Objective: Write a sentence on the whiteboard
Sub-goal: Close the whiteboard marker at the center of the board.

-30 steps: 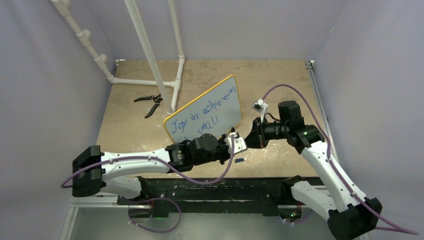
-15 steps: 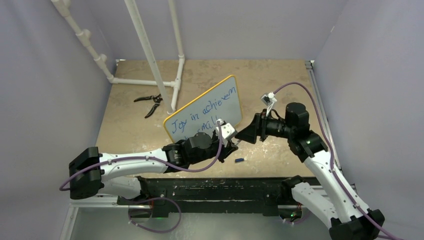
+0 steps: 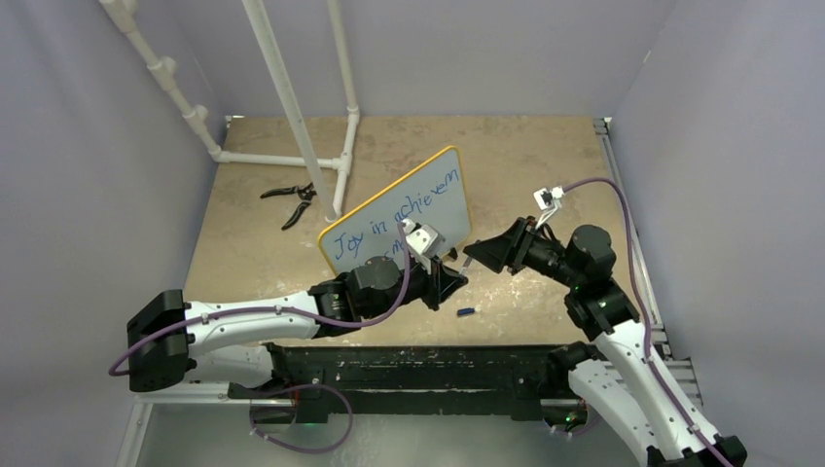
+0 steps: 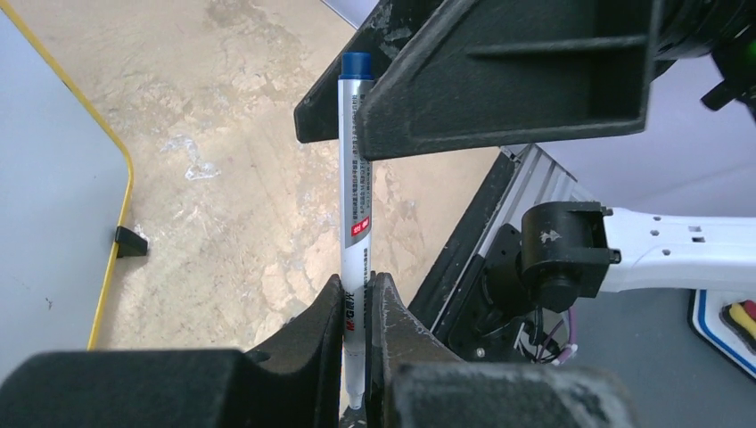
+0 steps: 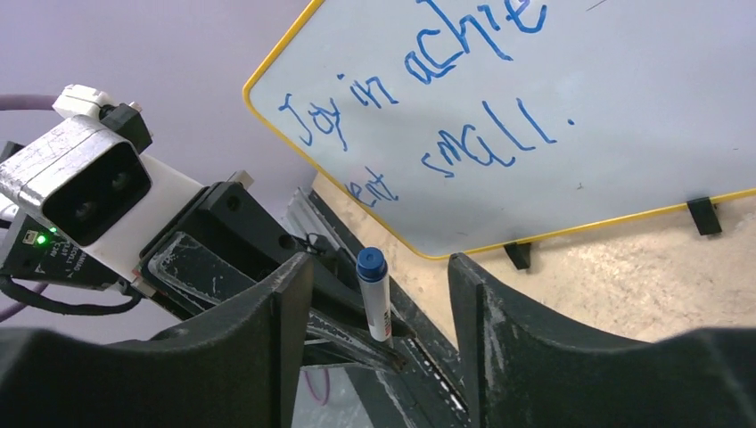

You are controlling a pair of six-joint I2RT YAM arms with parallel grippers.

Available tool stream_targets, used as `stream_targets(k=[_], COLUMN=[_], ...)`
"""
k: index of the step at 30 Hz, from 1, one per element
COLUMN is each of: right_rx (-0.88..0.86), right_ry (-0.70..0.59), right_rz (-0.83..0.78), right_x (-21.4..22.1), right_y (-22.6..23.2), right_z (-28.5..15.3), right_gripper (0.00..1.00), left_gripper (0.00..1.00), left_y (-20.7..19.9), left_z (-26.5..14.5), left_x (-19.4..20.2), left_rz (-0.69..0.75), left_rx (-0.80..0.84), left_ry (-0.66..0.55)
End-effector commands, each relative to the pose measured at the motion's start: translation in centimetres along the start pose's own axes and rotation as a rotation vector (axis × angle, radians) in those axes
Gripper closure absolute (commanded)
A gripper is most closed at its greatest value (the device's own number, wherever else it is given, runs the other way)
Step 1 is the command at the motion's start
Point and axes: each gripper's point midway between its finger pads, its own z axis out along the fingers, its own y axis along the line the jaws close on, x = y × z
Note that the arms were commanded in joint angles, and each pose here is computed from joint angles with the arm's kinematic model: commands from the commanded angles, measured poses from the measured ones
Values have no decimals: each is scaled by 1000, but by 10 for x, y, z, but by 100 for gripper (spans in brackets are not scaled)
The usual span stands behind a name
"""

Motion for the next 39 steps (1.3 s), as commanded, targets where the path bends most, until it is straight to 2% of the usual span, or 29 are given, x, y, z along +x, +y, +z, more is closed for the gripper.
stream_targets(k=[1, 3, 11, 15, 17, 20, 22, 25, 28, 33, 39], right_rx=[-75, -89, -136, -134, -118, -30, 99, 336, 502, 627, 654], right_ry=[-14, 6, 65, 70, 62, 5, -57, -158, -237, -297, -380], right_rz=[4, 2, 5, -2, -8, -32, -57, -92, -111, -120, -159], right_x=[-4, 1, 14, 15, 14, 3, -9, -32, -49, -59, -71], right_y=[13, 13, 13, 10, 7, -8, -30, -68, -93, -109, -102], right_z=[3, 3, 5, 6, 7, 11, 11, 3, -9, -25, -44], right_gripper=[45, 51, 66, 86, 100, 100, 100, 100, 100, 100, 100], left_gripper=[100, 100, 100, 100, 100, 74, 57, 45, 41, 41, 43], left_y=[-5, -4, -3, -1, 1, 8, 14, 26, 33, 37, 39], left_z=[-3, -3, 6, 9, 11, 14, 14, 12, 12, 20, 36], left_x=[-27, -28, -28, -27, -23, -10, 7, 37, 60, 98, 134], left_rz=[-59, -61, -63, -63, -50, 4, 48, 100, 113, 227, 354], left_rx=[8, 5, -2, -5, -13, -30, -39, -49, -65, -30, 64], left_ry=[-97, -103, -95, -89, -77, -27, 25, 102, 167, 246, 296])
